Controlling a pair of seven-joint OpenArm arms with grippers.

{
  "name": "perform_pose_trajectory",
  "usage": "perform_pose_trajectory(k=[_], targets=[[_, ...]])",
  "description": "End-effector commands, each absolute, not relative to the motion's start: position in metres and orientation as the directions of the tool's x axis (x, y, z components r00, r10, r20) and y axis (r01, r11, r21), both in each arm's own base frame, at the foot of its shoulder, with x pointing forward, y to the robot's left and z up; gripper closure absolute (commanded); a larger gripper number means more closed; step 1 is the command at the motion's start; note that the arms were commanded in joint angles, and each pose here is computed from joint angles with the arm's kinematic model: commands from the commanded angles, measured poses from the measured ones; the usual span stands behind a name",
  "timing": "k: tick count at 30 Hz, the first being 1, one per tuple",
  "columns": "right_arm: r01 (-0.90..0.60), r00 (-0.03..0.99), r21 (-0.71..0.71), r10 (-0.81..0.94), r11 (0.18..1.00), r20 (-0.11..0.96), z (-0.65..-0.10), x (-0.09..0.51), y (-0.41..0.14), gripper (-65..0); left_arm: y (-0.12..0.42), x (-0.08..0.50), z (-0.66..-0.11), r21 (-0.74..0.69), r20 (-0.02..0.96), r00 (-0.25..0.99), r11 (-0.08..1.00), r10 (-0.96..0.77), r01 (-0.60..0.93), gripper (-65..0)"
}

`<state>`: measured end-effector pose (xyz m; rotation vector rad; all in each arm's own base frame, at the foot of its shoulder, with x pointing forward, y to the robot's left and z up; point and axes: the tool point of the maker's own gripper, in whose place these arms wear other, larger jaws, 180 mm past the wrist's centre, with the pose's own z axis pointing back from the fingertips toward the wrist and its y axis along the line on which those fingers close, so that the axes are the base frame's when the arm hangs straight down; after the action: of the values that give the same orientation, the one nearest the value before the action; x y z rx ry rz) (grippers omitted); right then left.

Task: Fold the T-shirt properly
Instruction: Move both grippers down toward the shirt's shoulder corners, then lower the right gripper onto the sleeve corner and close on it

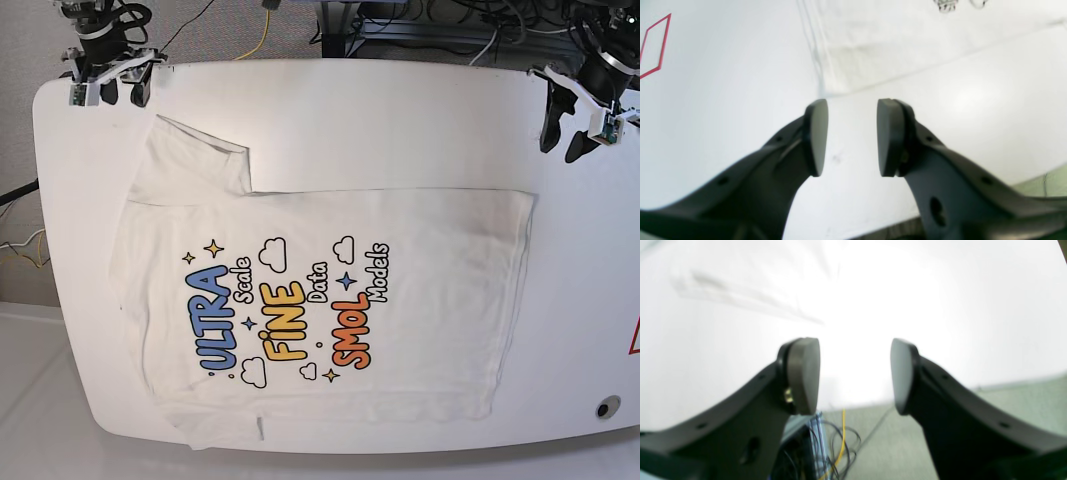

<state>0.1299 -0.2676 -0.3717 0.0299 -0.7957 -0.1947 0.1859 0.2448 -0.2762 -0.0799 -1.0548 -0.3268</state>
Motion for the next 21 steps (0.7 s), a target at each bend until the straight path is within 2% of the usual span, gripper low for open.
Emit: perform_pose_trajectory(k=[1, 16, 21], targets=[[0.153, 0.657, 0.102, -0.178, 0.983, 0.733, -0.361, 0.136, -0.269, -31.9, 0.243, 0.192, -0.267, 0.091, 0.885, 0.413, 0.949, -0.217, 0.303, -22.8], [0.172, 0.593, 0.138, -0.214, 0.976, 0.777, -0.356, 0.162, -0.265, -31.3, 0.245, 0.203, -0.269, 0.077, 0.891, 0.407, 0.952, -0.200, 0.298, -18.1], [0.184, 0.583, 0.148, -0.229, 0.972, 0.779, -0.358, 0.167, -0.266, -31.2, 0.244, 0.202, -0.268, 0.080, 0.891, 0.405, 0.950, -0.204, 0.302, -18.4]])
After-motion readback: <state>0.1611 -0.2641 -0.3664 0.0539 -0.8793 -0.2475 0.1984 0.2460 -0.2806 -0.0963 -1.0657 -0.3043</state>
